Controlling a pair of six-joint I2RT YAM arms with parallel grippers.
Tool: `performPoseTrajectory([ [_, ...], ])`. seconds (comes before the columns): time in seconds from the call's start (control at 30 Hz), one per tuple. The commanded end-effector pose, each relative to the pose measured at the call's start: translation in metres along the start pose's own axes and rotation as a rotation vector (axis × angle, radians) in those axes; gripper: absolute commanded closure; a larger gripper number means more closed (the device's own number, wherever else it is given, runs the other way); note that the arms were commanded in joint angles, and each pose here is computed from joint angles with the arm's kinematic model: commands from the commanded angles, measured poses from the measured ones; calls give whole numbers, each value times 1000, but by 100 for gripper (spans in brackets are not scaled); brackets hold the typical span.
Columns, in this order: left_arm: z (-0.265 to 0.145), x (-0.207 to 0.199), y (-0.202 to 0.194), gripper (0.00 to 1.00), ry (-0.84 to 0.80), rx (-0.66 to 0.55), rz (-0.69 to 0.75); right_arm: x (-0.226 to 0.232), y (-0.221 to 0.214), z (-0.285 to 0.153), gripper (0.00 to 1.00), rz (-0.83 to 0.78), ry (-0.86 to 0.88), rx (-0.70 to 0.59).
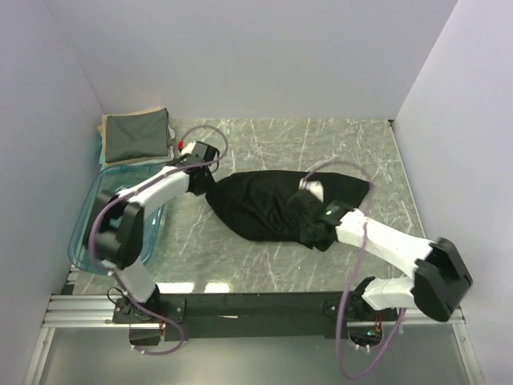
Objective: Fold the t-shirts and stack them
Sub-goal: Flatten the tshirt out
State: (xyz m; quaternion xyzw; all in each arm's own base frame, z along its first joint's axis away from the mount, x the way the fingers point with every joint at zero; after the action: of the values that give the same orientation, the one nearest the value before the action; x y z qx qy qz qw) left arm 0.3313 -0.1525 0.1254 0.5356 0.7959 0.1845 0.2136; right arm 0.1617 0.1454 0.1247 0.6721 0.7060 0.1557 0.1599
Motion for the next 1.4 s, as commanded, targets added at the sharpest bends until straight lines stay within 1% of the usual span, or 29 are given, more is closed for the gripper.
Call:
performPoseTrajectory([
  [0.0, -77, -25, 54, 99, -197, -239, -65, -15, 63, -54, 100, 132, -41, -320],
  [0.03, -92, -31, 64, 99, -239, -279, -74, -21, 73, -64, 100, 162, -51, -366],
  [0.07, -112, -35, 73, 99, -288, -330, -77, -27, 88, -88, 100, 205, -36, -452],
  [0.1, -123, -40, 76, 99, -311, -354, -79, -34, 96, -100, 100, 218, -57, -509],
  [0.13, -144, -47, 89, 99, -349, -400, -94, -40, 104, -112, 100, 242, -60, -554],
  [0.17, -160, -48, 95, 99, -366, -431, -102, -44, 115, -137, 100, 275, -22, -635],
  [0.2, -181, -53, 105, 99, -378, -479, -118, -49, 120, -148, 100, 259, -21, -671],
  [0.23, -192, -54, 109, 99, -387, -504, -123, -54, 129, -173, 100, 285, 4, -736],
  [0.33, -238, -53, 130, 99, -448, -592, -165, -66, 138, -207, 100, 280, -7, -826],
  [0.37, -254, -50, 135, 99, -472, -624, -169, -72, 143, -229, 100, 307, 5, -883],
  [0.4, -277, -49, 143, 99, -507, -665, -188, -77, 145, -241, 100, 295, -3, -912],
  [0.43, -289, -48, 148, 99, -516, -692, -202, -84, 149, -263, 100, 324, 2, -968],
  [0.5, -325, -42, 155, 99, -572, -754, -225, -93, 151, -288, 100, 324, 14, -1036],
  [0.53, -337, -39, 156, 99, -595, -772, -232, -99, 150, -311, 100, 337, 56, -1094],
  [0.6, -371, -32, 155, 99, -672, -821, -233, -106, 149, -334, 100, 328, 84, -1159],
  [0.63, -382, -28, 156, 99, -696, -845, -243, -113, 146, -355, 100, 335, 118, -1209],
  [0.7, -412, -16, 153, 99, -765, -889, -245, -115, 144, -374, 100, 288, 171, -1253],
  [0.73, -421, -11, 152, 99, -787, -902, -246, -120, 142, -391, 100, 285, 206, -1294],
  [0.77, -439, -2, 148, 99, -839, -922, -238, -116, 139, -399, 100, 236, 270, -1303],
  [0.83, -468, 19, 142, 99, -912, -968, -245, -120, 131, -422, 100, 193, 351, -1361],
  [0.9, -486, 30, 136, 99, -982, -997, -239, -119, 124, -435, 100, 150, 433, -1387],
  [0.93, -501, 44, 130, 99, -1026, -1022, -247, -123, 118, -447, 100, 150, 463, -1419],
  [1.07, -531, 65, 114, 99, -1157, -1048, -202, -128, 105, -474, 100, 122, 574, -1495],
  [1.1, -536, 68, 111, 99, -1179, -1048, -194, -124, 102, -479, 100, 76, 631, -1502],
  [1.2, -548, 75, 107, 99, -1224, -1059, -186, -122, 89, -492, 100, 24, 742, -1524],
  [1.27, -555, 75, 105, 99, -1261, -1053, -165, -122, 84, -497, 100, 3, 786, -1532],
  [1.37, -559, 78, 108, 99, -1249, -1076, -182, -126, 87, -498, 100, 46, 756, -1544],
])
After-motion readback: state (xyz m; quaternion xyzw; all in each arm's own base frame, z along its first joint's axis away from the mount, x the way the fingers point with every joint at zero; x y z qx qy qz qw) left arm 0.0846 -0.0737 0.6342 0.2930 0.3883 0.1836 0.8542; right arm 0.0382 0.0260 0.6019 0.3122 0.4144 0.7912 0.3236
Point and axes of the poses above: each gripper's point midway between its finger pads, its own z axis out along the fingers, its own x axis along the line the jaws close on, y = z × x, the point moved 8 cm from there along -z, back along the fingers, and after that the axes turned 4 degrees about z, right-handed, at the moved point
